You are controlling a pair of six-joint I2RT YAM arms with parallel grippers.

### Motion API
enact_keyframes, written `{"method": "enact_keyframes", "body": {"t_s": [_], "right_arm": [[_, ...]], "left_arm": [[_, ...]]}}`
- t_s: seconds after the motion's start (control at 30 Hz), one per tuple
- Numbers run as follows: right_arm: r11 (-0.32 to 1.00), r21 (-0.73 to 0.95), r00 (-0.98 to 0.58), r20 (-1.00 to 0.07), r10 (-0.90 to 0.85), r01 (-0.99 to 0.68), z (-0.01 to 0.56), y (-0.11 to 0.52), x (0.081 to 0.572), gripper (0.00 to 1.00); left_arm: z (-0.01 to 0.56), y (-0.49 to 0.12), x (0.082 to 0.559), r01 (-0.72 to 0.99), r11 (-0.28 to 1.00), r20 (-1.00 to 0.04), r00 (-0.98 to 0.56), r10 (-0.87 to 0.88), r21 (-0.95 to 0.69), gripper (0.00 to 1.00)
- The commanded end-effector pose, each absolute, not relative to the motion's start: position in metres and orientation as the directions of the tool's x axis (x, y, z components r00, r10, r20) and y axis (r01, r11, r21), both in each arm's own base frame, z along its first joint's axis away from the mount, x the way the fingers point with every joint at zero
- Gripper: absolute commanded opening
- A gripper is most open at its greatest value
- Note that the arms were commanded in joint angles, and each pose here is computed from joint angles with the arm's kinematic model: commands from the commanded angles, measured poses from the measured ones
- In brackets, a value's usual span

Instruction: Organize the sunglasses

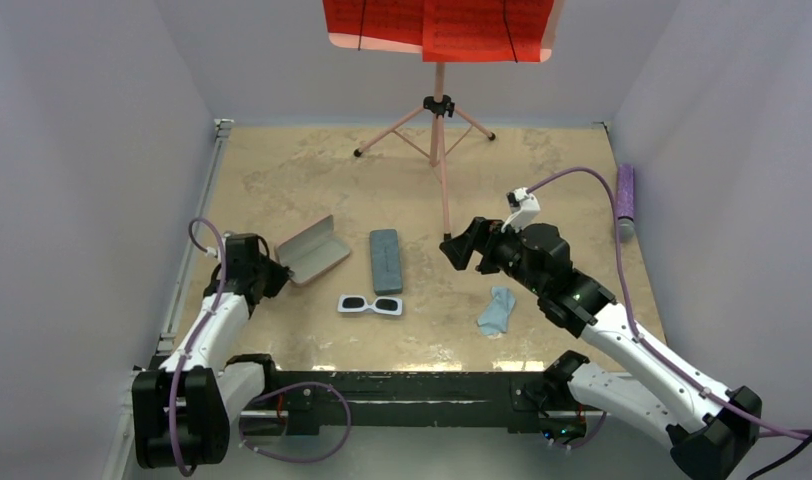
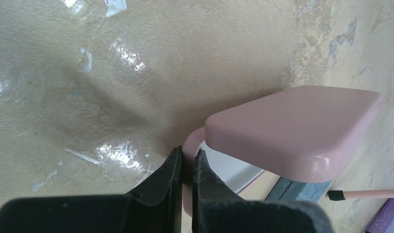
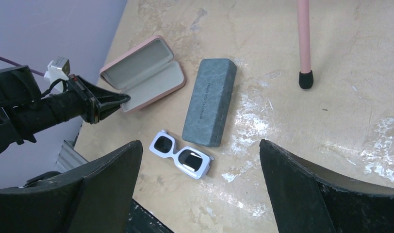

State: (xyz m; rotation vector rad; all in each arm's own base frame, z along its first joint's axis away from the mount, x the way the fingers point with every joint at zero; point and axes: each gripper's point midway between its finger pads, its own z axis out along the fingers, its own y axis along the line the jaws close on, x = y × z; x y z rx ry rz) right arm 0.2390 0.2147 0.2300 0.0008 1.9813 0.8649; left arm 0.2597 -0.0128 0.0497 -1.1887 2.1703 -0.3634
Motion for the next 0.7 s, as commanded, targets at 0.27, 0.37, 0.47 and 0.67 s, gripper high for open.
{"method": "enact_keyframes", "body": {"t_s": [0.27,0.37,0.47,0.67], "right_arm": [[0.814,0.566,-0.540,-0.730,0.419,-0.133,0.209,0.187,0.251,0.95],[0.807,0.574,-0.529,-0.731,0.431,-0.136,0.211,0.186,0.250,0.95],[0.802,0.582,-0.516,-0.733,0.443,-0.139,0.214,0.184,0.250,0.95],[0.806,0.585,-0.510,-0.723,0.465,-0.094,0.212,0.175,0.248,0.96]], "left_arm": [[0.026,-0.007,0.248,-0.751,0.459,-0.339,-0.326,-0.883,-0.475,0.18],[0.025,-0.007,0.247,-0.750,0.461,-0.337,-0.329,-0.882,-0.474,0.37],[0.024,-0.007,0.245,-0.749,0.468,-0.339,-0.337,-0.878,-0.469,0.43],[0.025,-0.011,0.243,-0.745,0.472,-0.322,-0.352,-0.879,-0.472,0.52]]}}
